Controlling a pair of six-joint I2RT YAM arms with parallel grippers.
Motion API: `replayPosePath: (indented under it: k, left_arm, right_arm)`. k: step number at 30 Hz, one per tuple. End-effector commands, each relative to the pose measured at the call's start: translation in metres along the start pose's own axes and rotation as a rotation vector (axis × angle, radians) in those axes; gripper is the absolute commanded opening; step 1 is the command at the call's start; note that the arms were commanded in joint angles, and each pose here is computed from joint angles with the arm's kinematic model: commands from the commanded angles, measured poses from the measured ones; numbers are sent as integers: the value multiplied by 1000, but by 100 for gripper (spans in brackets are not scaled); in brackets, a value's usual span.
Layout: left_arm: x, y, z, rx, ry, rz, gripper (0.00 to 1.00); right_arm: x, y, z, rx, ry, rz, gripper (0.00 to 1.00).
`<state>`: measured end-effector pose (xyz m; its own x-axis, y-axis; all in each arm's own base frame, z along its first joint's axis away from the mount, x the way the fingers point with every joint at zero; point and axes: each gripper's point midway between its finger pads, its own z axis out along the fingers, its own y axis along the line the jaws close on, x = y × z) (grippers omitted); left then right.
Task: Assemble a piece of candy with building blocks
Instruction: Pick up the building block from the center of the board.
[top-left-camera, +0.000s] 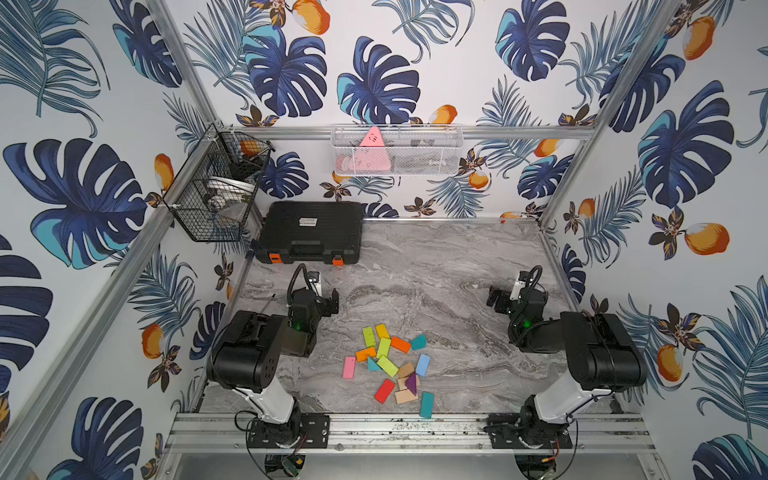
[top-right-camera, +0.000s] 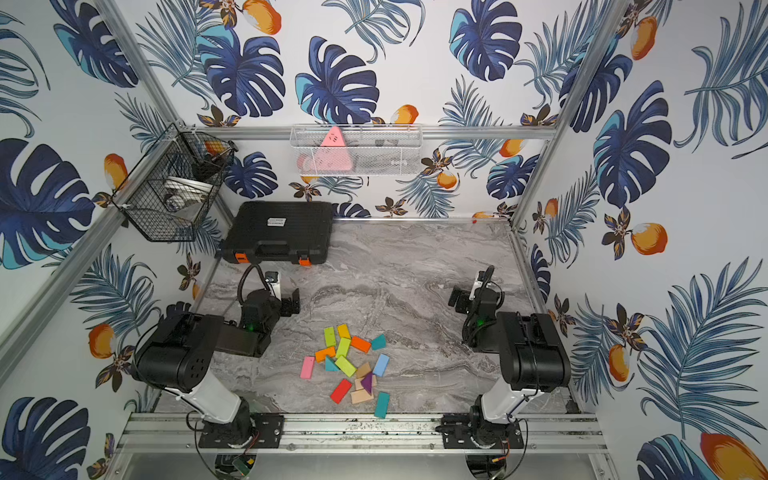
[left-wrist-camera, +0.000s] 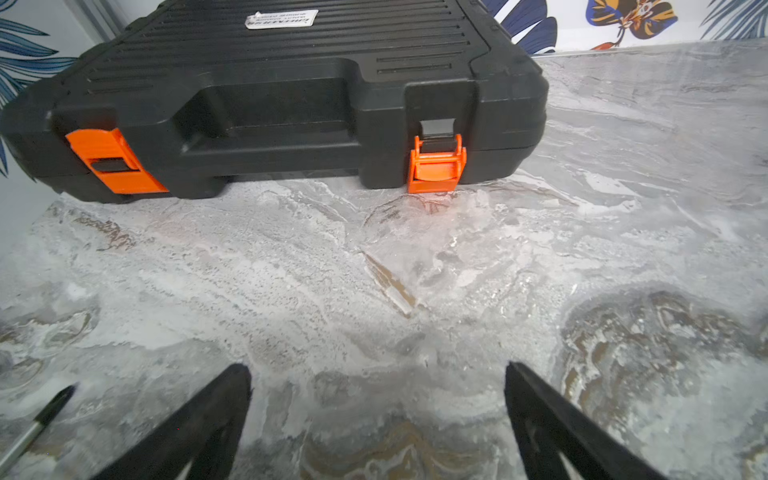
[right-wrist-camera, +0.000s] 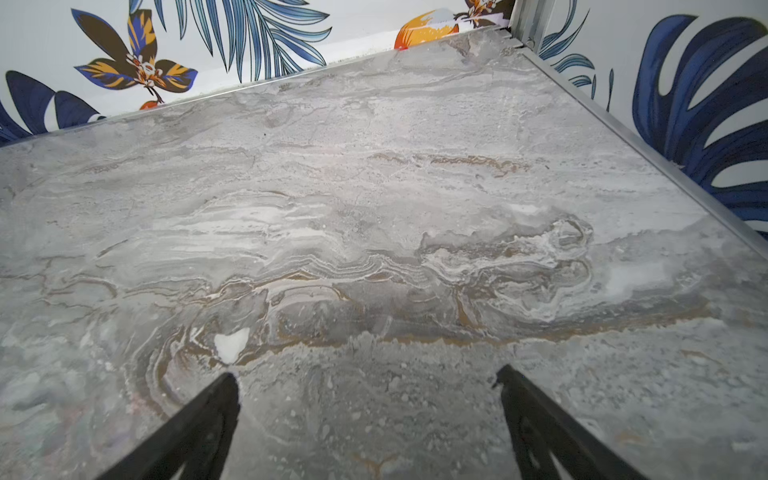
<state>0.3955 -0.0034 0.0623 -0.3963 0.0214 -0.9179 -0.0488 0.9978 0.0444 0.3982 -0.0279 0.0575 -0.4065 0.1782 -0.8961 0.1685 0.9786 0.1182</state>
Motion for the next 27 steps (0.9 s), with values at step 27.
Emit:
replayPosePath:
  k: [27]
  left_arm:
    - [-14,-2,-1,14,-61,18,99]
  right_arm:
    - [-15,4,1,-21,-57,-14,100]
